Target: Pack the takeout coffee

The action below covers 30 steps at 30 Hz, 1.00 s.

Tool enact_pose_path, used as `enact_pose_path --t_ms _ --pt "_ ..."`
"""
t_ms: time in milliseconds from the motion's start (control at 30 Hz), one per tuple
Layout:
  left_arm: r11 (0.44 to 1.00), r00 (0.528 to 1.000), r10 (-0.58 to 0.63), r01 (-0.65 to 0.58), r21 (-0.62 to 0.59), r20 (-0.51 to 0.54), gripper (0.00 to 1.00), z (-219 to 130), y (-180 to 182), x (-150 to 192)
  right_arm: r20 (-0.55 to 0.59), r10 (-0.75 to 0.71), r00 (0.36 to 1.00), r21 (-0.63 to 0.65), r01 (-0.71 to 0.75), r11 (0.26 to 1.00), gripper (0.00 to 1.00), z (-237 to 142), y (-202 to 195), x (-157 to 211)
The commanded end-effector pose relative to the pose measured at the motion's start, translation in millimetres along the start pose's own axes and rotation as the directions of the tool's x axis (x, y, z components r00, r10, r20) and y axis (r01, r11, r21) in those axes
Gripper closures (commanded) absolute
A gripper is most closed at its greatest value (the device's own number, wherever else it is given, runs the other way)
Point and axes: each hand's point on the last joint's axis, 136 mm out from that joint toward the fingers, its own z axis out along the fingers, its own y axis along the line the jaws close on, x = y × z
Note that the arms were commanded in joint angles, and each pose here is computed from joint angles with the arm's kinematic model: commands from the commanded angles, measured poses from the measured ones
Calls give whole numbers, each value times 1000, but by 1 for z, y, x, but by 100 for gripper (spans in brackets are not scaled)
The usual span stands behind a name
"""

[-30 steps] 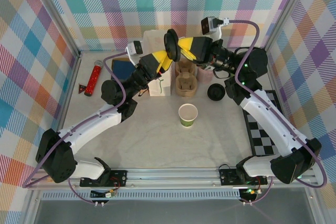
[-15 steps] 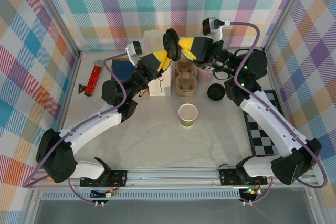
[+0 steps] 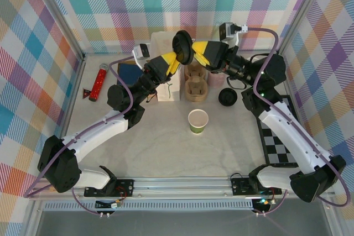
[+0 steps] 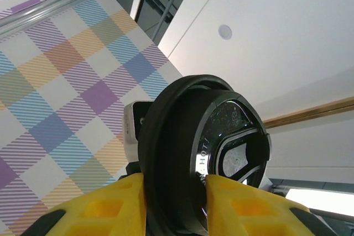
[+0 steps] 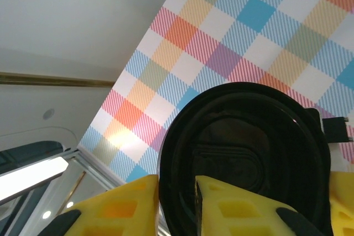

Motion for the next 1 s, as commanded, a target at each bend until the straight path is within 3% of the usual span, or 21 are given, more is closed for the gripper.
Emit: enact_pose_path --t_ms 0,667,967 --pt "993 999 39 -39 114 7 70 -2 -37 0 21 -10 1000 101 8 995 76 -7 -23 1" --pt "997 999 36 -36 64 12 74 -4 -18 2 49 -100 994 266 83 960 71 -27 -36 4" --pt "998 999 35 -35 44 10 76 -5 -11 3 61 -123 991 312 98 945 64 -34 -40 4"
